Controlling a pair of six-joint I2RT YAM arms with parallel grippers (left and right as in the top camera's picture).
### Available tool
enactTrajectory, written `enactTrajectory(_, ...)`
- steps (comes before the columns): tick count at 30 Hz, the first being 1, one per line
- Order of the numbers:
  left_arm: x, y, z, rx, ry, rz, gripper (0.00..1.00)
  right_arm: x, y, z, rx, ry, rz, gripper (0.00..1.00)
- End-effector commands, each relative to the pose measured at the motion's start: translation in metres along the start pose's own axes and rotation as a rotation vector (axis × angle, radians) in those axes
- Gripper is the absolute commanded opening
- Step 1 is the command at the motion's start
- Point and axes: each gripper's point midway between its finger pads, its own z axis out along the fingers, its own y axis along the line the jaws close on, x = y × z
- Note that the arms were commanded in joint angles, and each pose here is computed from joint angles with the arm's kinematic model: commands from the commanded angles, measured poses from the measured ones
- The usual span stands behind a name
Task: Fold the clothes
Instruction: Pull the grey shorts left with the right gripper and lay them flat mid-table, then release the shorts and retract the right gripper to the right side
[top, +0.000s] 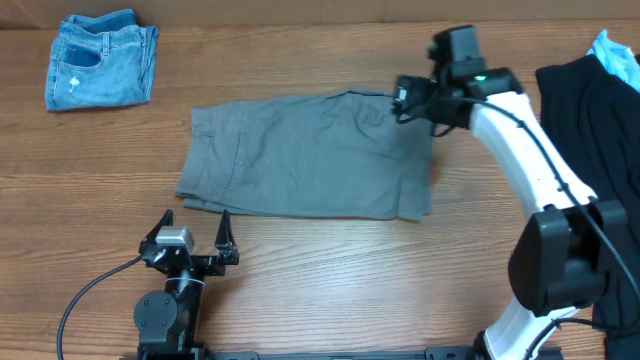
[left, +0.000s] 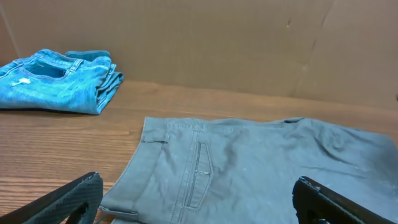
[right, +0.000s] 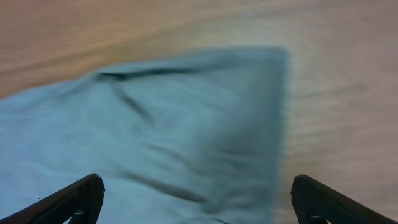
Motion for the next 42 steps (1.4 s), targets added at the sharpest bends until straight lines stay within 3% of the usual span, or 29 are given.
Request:
enactTrajectory(1,0.0,0.0,0.0,0.0,-0.005,0.023,1.0,0.018,-0.029,0.017,0.046,0.08,0.039,1.0)
enactTrajectory(9,0.0,0.0,0.0,0.0,-0.005,0.023,1.0,0.06,-0.033,0.049,-0.211,0.297,0.01,1.0)
enactTrajectory(19,0.0,0.0,0.0,0.0,-0.005,0.023,1.0,0.081,-0.041,0.066,-0.217,0.393,0.05,1.0)
enactTrajectory(24,0.0,0.0,0.0,0.0,-0.005,0.023,1.0,0.067,-0.051,0.068,-0.196,0.345,0.092,1.0)
enactTrajectory(29,0.0,0.0,0.0,0.0,-0.005,0.023,1.0,0.024,-0.092,0.058,-0.142,0.235,0.231,1.0)
enactTrajectory(42,0.0,0.0,0.0,0.0,-0.005,0.023,1.0,-0.057,-0.2,0.027,-0.099,-0.078,0.369,1.0)
